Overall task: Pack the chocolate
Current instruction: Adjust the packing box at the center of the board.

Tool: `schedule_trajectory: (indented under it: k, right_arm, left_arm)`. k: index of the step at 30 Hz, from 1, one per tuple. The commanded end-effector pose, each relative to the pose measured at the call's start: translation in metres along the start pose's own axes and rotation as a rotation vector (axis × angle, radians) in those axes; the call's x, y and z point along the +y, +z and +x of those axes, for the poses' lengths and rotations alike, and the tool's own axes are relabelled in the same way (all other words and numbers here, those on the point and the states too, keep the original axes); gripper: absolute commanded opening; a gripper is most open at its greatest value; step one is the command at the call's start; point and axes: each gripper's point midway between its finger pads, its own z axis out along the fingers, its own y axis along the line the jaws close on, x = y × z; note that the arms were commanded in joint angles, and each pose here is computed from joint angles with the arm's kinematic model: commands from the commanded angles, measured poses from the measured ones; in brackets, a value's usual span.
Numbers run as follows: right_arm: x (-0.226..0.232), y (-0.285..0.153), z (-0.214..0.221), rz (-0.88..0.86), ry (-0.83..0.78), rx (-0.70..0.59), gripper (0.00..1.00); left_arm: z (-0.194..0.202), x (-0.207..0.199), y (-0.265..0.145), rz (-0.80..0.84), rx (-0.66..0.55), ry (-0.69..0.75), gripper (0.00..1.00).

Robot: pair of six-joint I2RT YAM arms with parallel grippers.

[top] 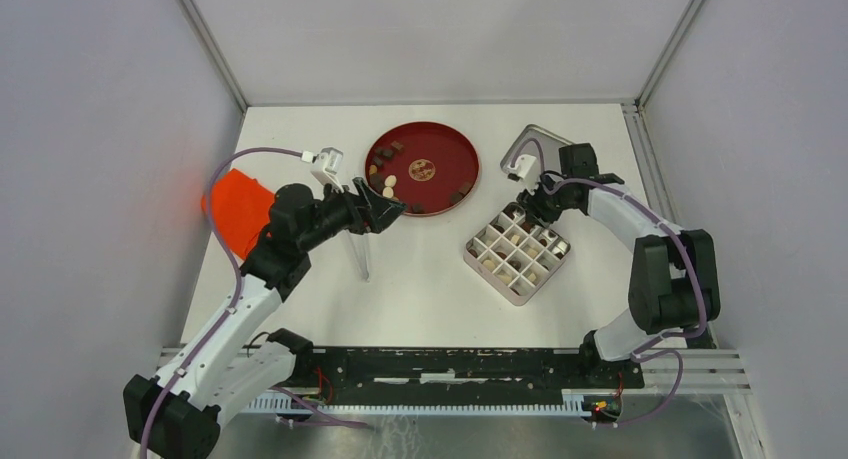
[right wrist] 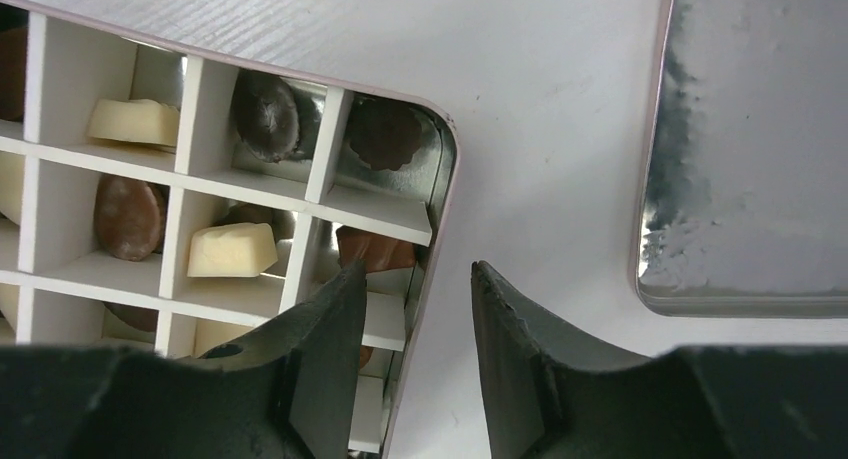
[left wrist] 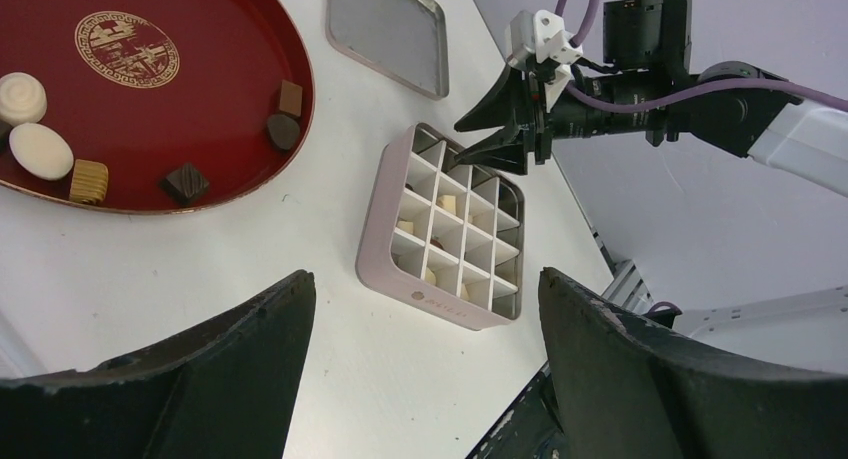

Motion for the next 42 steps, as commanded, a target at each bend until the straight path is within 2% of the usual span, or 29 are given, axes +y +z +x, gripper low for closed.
schedule_trajectory:
  k: [1,6,13,16,33,42]
  right_arm:
    - [-0.004,0.004,0.014,0.045,0.008,0.058,0.46]
    - [-0.002,0.01,0.023,0.044,0.016,0.094,0.41]
    - [-0.003,0.003,0.012,0.068,0.005,0.061,0.09]
    - [-0.008,-0.007,0.002,0.11,-0.013,0.032,0.0]
    - [-0.015,-0.081,-0.072,0.327,-0.174,-0.208,0.0]
    - [-0.005,-0.082,-0.078,0.348,-0.213,-0.251,0.0]
  left_arm:
    - [-0.013,-0.011,-0.002,0.029,-0.022,0.045,0.87]
    - [-0.013,-0.01,-0.002,0.023,-0.017,0.05,0.87]
    - [-0.013,-0.008,-0.006,0.008,-0.015,0.051,0.87]
    - [-0.016,-0.011,-0.008,0.006,-0.02,0.053,0.87]
    - [-0.024,-0.014,-0.012,-0.012,-0.024,0.063,0.87]
    - [-0.025,-0.015,-0.009,-0.008,-0.018,0.065,0.86]
